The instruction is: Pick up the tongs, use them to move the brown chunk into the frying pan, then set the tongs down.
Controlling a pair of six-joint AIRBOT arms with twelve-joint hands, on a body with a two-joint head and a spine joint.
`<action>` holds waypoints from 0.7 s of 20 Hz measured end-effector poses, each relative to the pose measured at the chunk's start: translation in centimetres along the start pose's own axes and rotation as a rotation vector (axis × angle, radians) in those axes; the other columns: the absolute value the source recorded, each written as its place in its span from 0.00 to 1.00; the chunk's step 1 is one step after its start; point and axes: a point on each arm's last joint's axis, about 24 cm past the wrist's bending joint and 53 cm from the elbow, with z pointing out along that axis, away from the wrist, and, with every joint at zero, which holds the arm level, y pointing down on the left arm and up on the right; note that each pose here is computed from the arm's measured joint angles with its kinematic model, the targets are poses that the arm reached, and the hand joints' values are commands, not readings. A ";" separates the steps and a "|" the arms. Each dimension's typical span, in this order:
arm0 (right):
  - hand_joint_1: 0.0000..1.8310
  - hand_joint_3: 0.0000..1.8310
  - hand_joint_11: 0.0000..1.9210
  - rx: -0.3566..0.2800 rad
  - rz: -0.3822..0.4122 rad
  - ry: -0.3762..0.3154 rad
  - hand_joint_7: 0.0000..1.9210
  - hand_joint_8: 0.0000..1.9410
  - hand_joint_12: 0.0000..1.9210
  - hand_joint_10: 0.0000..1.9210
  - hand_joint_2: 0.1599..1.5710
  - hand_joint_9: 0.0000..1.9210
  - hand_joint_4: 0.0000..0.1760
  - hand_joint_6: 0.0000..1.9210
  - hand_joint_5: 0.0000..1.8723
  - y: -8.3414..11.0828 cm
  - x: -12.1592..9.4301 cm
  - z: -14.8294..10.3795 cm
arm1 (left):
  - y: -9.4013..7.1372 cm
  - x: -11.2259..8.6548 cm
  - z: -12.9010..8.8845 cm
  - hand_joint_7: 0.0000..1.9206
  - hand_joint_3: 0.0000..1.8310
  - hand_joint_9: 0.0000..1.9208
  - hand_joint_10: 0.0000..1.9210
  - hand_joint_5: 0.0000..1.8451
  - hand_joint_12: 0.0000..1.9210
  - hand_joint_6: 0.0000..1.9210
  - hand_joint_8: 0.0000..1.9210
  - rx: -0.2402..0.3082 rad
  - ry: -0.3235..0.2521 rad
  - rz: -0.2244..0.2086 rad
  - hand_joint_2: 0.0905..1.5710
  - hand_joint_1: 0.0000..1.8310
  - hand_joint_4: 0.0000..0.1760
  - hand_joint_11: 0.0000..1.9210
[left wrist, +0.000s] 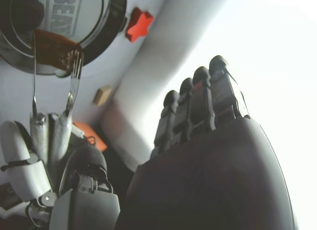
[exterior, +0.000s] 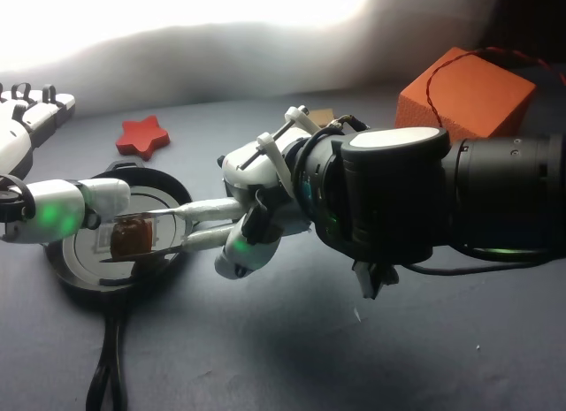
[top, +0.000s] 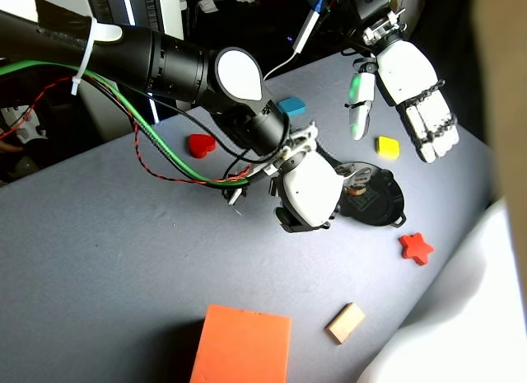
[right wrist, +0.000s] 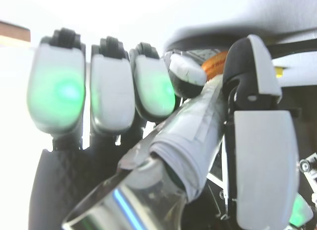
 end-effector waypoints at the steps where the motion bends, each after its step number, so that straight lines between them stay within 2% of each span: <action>1: 0.32 0.00 0.71 -0.001 0.000 0.000 0.71 0.92 1.00 1.00 0.93 0.74 0.97 0.92 0.60 0.0 0.0 0.0 | -0.1 -0.1 0.0 0.00 0.00 0.00 0.00 0.00 0.00 0.00 0.00 0.000 -0.001 -0.004 0.74 0.00 0.07 0.01; 2: 0.30 0.00 0.68 -0.002 0.000 0.000 0.69 0.90 1.00 1.00 0.94 0.72 0.00 0.91 0.56 0.0 0.0 0.0 | -0.1 -0.1 0.0 0.00 0.00 0.00 0.00 0.00 0.00 0.00 0.00 0.002 -0.001 -0.002 0.73 0.00 0.12 0.00; 4: 0.27 0.00 0.65 -0.005 0.000 0.002 0.67 0.85 1.00 0.98 0.95 0.69 0.00 0.83 0.52 0.1 0.1 0.0 | -0.2 -0.1 0.0 0.00 0.00 0.00 0.00 0.00 0.00 0.00 0.00 0.004 0.000 -0.004 0.74 0.00 0.09 0.00; 5: 0.27 0.00 0.62 -0.005 -0.001 0.003 0.66 0.82 1.00 0.97 0.95 0.67 0.00 0.76 0.50 0.1 0.1 0.0 | -0.2 0.0 0.0 0.00 0.00 0.00 0.00 0.00 0.00 0.00 0.00 0.005 0.002 -0.004 0.74 0.00 0.09 0.00; 7: 0.26 0.00 0.58 0.000 -0.001 0.005 0.64 0.79 1.00 0.95 0.94 0.64 0.00 0.69 0.47 -0.2 0.3 0.1 | -0.3 0.0 0.1 0.00 0.00 0.00 0.00 0.00 0.00 0.00 0.00 0.009 0.004 -0.007 0.73 0.00 0.10 0.00; 11: 0.29 0.00 0.53 0.002 -0.002 0.003 0.63 0.72 1.00 0.89 0.92 0.63 0.00 0.61 0.47 -0.4 0.1 0.0 | -0.4 0.0 0.1 0.00 0.00 0.00 0.00 0.00 0.00 0.00 0.00 0.011 0.007 -0.006 0.74 0.00 0.15 0.00; 13: 0.30 0.00 0.51 0.002 0.003 0.004 0.62 0.70 1.00 0.88 0.91 0.61 0.00 0.60 0.45 -0.4 0.1 0.0 | -0.3 0.0 0.1 0.00 0.00 0.00 0.00 0.00 0.00 0.00 0.00 0.010 0.005 -0.005 0.74 0.00 0.11 0.00; 14: 0.31 0.00 0.51 0.003 0.003 0.004 0.61 0.70 1.00 0.87 0.91 0.61 0.00 0.61 0.45 -0.5 0.1 0.0 | -0.4 0.0 0.1 0.00 0.00 0.00 0.00 0.00 0.00 0.00 0.00 0.010 0.005 -0.005 0.74 0.00 0.12 0.01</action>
